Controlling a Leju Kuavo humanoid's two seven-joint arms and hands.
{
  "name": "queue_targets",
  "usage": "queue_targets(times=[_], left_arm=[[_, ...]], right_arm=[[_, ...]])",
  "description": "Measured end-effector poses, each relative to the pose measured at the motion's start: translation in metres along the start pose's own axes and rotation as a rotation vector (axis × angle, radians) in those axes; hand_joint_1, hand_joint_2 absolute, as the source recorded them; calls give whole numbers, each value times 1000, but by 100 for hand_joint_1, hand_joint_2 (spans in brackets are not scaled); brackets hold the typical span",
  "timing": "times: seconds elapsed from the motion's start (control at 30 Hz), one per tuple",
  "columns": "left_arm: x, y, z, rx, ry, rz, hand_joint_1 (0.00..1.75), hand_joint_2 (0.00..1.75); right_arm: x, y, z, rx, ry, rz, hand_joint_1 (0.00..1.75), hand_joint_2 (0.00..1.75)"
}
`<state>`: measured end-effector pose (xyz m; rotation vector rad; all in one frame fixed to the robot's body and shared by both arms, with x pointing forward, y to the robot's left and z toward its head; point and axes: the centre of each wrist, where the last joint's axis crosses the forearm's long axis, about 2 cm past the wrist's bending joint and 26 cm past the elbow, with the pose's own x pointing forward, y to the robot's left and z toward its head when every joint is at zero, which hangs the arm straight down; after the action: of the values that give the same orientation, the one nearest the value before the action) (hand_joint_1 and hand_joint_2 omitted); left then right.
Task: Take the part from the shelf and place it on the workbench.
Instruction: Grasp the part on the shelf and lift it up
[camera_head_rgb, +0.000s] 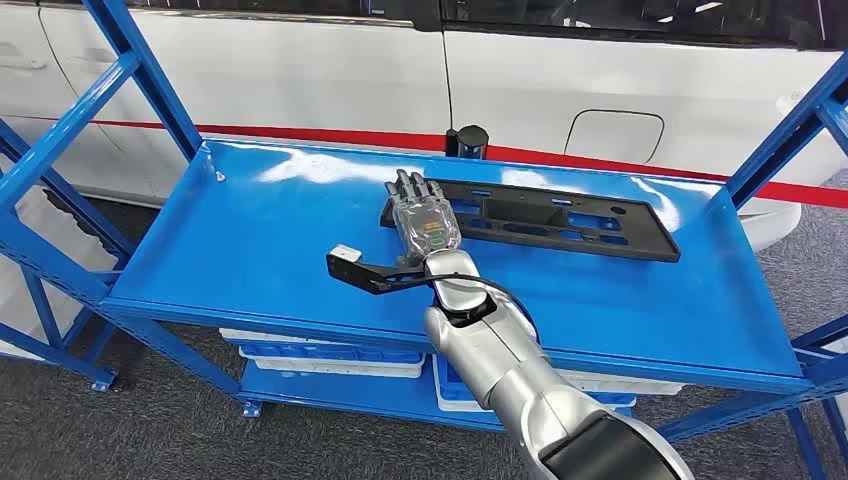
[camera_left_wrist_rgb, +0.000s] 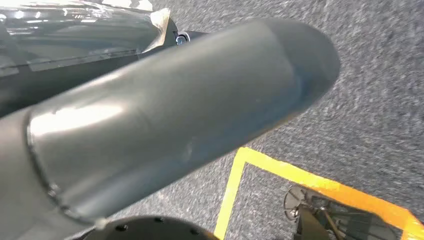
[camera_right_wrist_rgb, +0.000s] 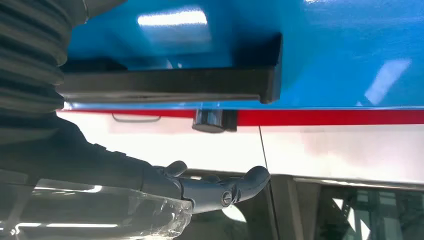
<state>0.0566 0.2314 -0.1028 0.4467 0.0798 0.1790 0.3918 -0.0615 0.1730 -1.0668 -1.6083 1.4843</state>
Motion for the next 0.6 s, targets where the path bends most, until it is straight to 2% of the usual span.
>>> queue_targets(times=[0.6], left_arm=[[-5, -2, 0, 4, 4, 8, 0, 0]], right_arm=[[-33, 2, -4, 64, 61, 127, 0, 175]])
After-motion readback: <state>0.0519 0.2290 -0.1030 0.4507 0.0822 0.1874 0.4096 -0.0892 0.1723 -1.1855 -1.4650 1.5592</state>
